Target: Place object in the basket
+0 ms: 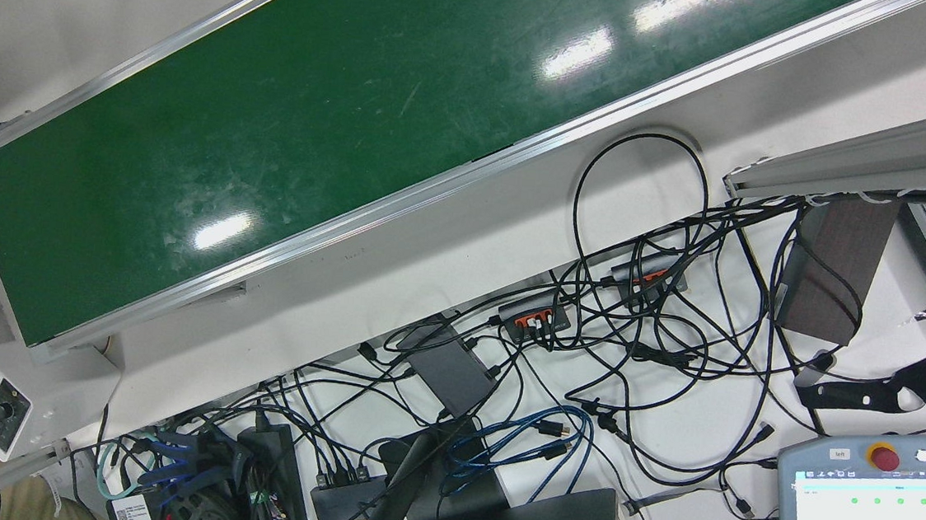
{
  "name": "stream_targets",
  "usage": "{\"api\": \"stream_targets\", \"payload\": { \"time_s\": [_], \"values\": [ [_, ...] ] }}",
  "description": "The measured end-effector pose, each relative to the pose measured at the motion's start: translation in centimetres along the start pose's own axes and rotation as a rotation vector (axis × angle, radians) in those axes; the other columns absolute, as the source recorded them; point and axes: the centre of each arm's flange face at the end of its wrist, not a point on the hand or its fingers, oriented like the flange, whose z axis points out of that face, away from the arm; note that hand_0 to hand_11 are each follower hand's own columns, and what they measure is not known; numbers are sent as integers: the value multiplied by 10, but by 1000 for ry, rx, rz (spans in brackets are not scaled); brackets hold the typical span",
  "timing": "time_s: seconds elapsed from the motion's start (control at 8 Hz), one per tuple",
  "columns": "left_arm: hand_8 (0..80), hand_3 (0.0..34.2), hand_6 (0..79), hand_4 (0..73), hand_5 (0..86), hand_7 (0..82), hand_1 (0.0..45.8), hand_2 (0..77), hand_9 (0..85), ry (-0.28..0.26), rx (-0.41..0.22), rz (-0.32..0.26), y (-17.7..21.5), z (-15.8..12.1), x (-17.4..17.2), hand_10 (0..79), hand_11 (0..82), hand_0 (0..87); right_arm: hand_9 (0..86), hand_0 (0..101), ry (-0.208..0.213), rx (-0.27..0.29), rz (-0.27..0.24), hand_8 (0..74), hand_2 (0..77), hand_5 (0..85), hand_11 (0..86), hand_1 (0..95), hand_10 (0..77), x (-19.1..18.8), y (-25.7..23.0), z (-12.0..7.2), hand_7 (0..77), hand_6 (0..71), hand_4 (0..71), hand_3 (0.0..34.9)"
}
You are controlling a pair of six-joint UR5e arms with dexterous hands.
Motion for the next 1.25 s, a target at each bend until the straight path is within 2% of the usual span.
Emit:
{"api": "stream_targets", "payload": {
  "time_s": [0.12,0.25,0.38,0.5,0.62,0.88,1.0,1.12,1.25],
  "values": [
    [676,0,496,376,616,644,27,475,600,-32,-13,0,12,-5,-18,578,693,598,0,2,0,0,-1,0,5,0,0,0,0,0,0,0,5,0,0,0],
    [676,0,496,376,616,644,27,475,600,-61,-9,2,13,-14,-32,578,693,598,0,2,0,0,-1,0,5,0,0,0,0,0,0,0,5,0,0,0],
    [676,0,491,355,616,665,27,360,600,-88,-2,-1,13,-26,-44,578,693,605,0,2,0,0,0,0,5,0,0,0,0,0,0,0,5,0,0,0],
    [676,0,464,355,616,671,27,322,600,-114,1,-7,13,-36,-55,578,693,606,0,4,0,0,0,0,5,0,0,0,0,0,0,0,5,0,0,0],
    [676,0,447,355,616,644,27,322,600,-139,7,-12,12,-44,-67,584,714,608,0,4,0,1,0,0,5,0,0,0,0,0,0,0,5,0,0,0],
    [676,0,404,355,611,595,27,322,600,-174,11,-17,12,-54,-83,589,698,607,0,2,0,1,-1,0,5,0,0,0,0,0,-1,0,5,0,0,0],
    [616,0,333,333,616,524,33,224,622,-181,13,-15,11,-58,-85,594,693,591,0,3,0,1,-1,0,5,0,0,0,0,0,-1,0,5,0,0,0],
    [616,0,333,333,616,524,33,224,622,-184,17,-13,9,-62,-85,594,693,591,0,3,0,1,0,0,5,0,0,0,0,0,-1,0,5,0,0,0],
    [475,0,213,289,605,393,71,82,595,-187,19,-14,8,-68,-84,573,704,559,0,2,0,2,0,0,5,0,0,0,0,0,-1,0,5,0,0,0]
  ]
}}
